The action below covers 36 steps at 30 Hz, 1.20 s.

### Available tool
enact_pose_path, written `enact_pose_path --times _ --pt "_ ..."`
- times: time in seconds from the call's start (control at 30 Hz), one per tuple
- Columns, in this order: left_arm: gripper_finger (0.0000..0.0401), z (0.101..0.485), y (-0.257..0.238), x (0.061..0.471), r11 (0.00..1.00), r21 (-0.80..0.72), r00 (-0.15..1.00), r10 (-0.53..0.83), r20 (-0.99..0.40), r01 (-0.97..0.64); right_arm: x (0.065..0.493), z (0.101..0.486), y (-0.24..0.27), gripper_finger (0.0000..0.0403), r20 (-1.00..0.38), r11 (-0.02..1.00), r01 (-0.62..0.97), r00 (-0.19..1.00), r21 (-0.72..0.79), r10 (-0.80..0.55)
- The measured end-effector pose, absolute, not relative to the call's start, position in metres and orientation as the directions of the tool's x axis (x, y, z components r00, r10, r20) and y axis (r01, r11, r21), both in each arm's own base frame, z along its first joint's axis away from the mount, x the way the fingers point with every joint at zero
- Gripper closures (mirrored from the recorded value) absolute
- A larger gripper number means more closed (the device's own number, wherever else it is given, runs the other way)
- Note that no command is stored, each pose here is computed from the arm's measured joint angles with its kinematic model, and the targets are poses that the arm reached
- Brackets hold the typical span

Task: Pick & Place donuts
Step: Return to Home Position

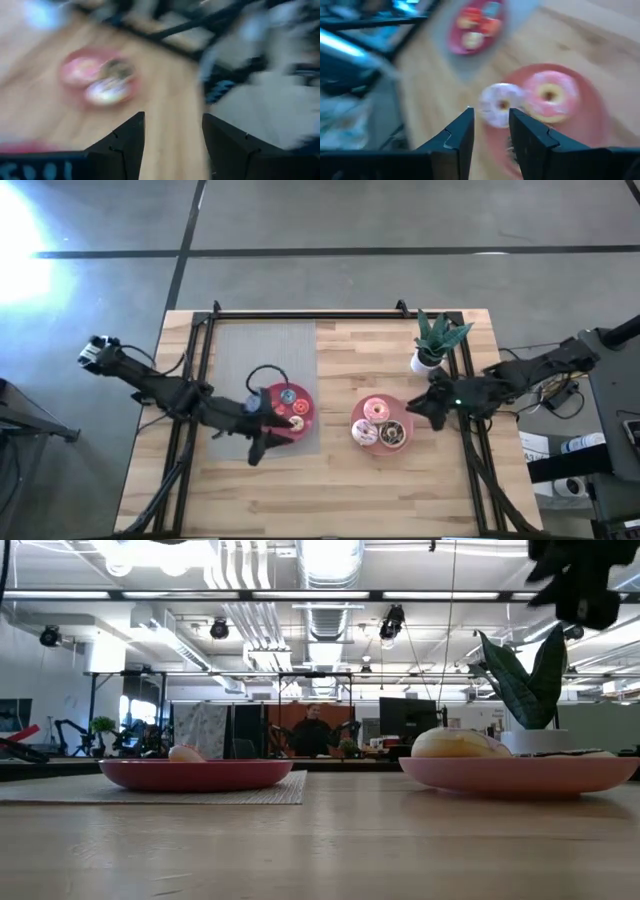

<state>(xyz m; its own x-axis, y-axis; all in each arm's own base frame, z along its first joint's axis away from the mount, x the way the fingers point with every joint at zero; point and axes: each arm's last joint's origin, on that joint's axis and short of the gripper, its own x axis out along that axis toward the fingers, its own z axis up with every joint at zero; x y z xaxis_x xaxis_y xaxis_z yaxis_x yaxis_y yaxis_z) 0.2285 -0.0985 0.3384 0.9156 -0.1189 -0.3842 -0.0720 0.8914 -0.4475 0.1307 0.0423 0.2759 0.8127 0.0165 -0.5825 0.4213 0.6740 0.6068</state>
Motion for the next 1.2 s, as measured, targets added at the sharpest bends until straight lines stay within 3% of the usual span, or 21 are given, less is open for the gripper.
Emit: enact_pose_path --times 0.1,0.2,0.33,0.47,0.7,0.93,1.2 --pt "0.023 0.327 -0.081 0.231 0.869 -0.469 0.954 -0.257 -0.156 0.157 0.124 0.291 0.049 0.0283 -0.447 0.779 0.198 0.887 0.595 0.117" --pt "0.023 0.301 -0.056 0.226 0.852 -0.473 0.954 -0.292 -0.071 0.226 0.115 0.301 0.049 0.0279 -0.375 0.882 0.06 0.917 0.467 0.136" --pt "0.023 0.271 -0.031 0.206 0.847 -0.515 0.971 -0.213 -0.105 0.131 0.105 0.303 0.042 0.0277 -0.355 0.864 0.098 0.93 0.493 0.097" --pt "0.023 0.26 -0.019 0.183 0.851 -0.516 0.984 -0.161 -0.072 0.101 0.095 0.298 0.037 0.0281 -0.378 0.908 0.076 0.921 0.413 0.095" --pt "0.023 0.237 -0.013 0.144 0.864 -0.498 0.996 -0.087 -0.006 0.073 0.081 0.273 0.025 0.0287 -0.348 0.878 0.225 0.935 0.423 -0.072" --pt "0.023 0.212 -0.011 0.119 0.863 -0.497 0.996 -0.082 0.045 0.093 0.073 0.25 0.018 0.0281 -0.292 0.873 0.301 0.937 0.385 -0.194" --pt "0.023 0.198 -0.009 0.101 0.881 -0.464 0.995 -0.08 0.053 0.096 0.074 0.23 0.018 0.0273 -0.317 0.884 0.308 0.928 0.352 -0.197"
